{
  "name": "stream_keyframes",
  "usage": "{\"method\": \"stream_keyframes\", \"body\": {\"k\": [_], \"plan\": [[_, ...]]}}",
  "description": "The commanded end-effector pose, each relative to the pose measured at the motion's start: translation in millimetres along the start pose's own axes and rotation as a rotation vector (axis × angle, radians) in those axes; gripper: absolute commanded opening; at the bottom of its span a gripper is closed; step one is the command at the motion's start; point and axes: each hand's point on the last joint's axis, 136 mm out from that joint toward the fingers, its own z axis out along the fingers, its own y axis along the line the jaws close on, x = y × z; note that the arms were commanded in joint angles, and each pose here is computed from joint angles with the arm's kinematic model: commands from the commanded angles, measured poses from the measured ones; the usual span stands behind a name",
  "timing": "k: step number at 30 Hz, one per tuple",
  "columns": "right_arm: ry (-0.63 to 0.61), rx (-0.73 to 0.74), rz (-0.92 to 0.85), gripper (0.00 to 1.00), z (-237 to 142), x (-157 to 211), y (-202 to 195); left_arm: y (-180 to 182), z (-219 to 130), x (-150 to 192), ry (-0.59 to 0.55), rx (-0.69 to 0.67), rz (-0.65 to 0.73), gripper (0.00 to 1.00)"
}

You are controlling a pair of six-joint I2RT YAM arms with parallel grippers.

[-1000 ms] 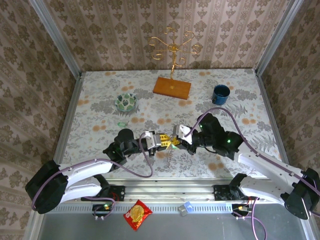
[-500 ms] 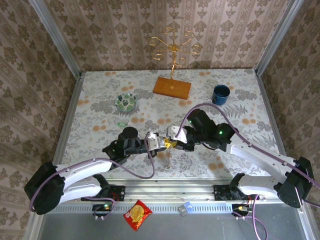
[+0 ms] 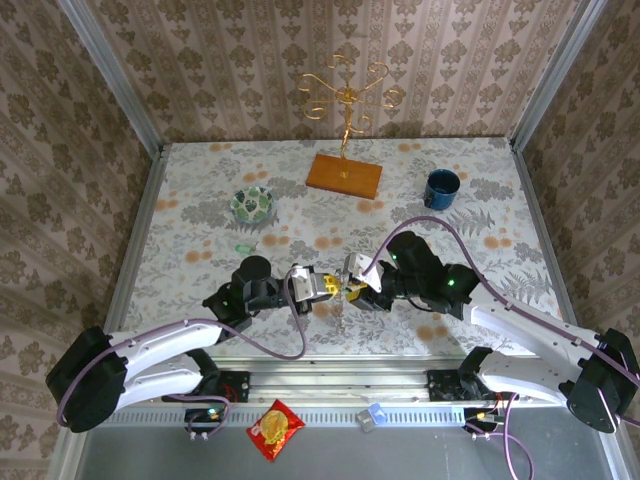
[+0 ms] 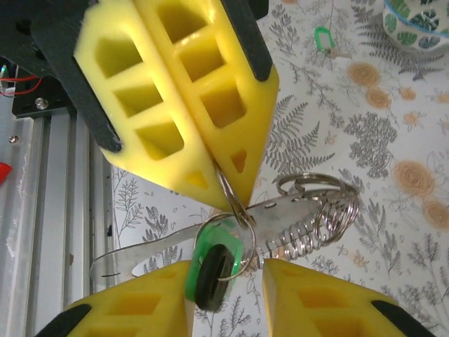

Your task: Put the keys on the keyring

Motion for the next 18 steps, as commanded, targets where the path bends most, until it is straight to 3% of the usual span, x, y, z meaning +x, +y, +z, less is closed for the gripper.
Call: {"method": "stream_keyframes", "body": {"k": [1, 8, 12, 18], "plan": [[-0.037, -0.003, 0.002, 0.22, -3, -9, 0, 0, -4, -19, -0.071, -0.004, 0.022, 0.00], [-0.010, 0.000, -0.004, 0.00, 0, -2, -2, 1, -5, -26, -0.099, -0.010, 0.025, 0.00], [0.024, -0.020, 0.006, 0.00, 10, 5, -2, 2, -6, -42, -0.164, -0.001, 0.032, 0.00], [0.036, -0.023, 0.020, 0.01, 12, 8, -3, 6, -5, -33, -0.128, -0.034, 0.050, 0.00]]}}
